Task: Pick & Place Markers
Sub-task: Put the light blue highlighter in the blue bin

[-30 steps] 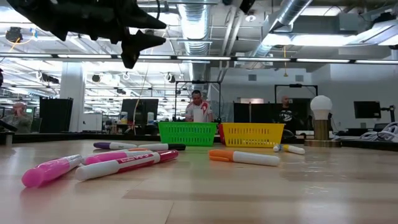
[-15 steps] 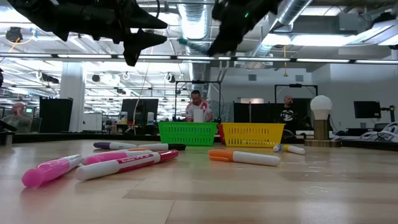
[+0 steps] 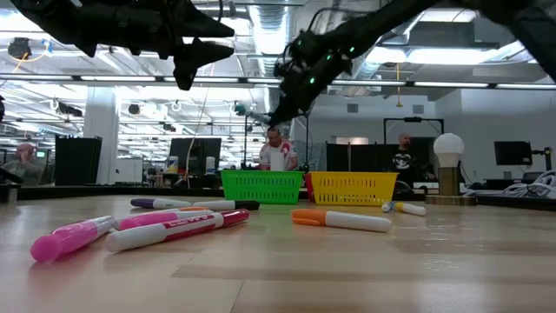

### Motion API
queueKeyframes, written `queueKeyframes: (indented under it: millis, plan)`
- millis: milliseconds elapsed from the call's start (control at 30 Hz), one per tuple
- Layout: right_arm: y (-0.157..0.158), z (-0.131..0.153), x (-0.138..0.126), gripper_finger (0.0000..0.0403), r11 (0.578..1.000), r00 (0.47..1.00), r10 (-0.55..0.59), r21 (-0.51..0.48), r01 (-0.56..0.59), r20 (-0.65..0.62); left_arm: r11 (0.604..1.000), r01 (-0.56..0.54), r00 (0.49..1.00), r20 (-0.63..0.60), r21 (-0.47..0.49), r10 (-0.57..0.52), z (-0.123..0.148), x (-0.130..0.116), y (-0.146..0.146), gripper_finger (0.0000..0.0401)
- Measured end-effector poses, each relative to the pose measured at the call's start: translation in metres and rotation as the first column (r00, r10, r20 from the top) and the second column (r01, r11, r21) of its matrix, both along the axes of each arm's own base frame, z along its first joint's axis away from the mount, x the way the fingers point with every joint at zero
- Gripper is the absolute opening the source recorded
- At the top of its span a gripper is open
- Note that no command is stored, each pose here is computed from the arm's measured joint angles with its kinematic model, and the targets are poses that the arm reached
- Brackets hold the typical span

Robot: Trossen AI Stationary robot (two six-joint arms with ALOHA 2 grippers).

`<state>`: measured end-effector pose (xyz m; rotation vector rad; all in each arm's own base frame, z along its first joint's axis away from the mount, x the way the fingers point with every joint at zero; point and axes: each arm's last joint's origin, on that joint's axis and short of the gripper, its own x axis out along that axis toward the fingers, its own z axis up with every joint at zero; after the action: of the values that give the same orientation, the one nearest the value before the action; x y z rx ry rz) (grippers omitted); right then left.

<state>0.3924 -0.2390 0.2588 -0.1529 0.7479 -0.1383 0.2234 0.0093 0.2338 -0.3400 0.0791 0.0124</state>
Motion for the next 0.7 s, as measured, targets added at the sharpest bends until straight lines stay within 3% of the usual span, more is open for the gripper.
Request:
queueKeyframes:
  millis: [333, 700]
  plan:
    - [-0.013, -0.045, 0.006, 0.0072, 0.997, 0.967, 0.029, 0.077, -0.010, -0.255, 1.000, 0.000, 1.000, 0.002, 0.012, 0.000, 0.000, 0.000, 0.000, 0.0150]
    - [-0.002, -0.048, 0.012, 0.0072, 0.989, 0.943, 0.139, -0.001, -0.146, -0.303, 1.000, -0.003, 1.000, 0.002, 0.017, 0.003, 0.000, 0.000, 0.000, 0.0150]
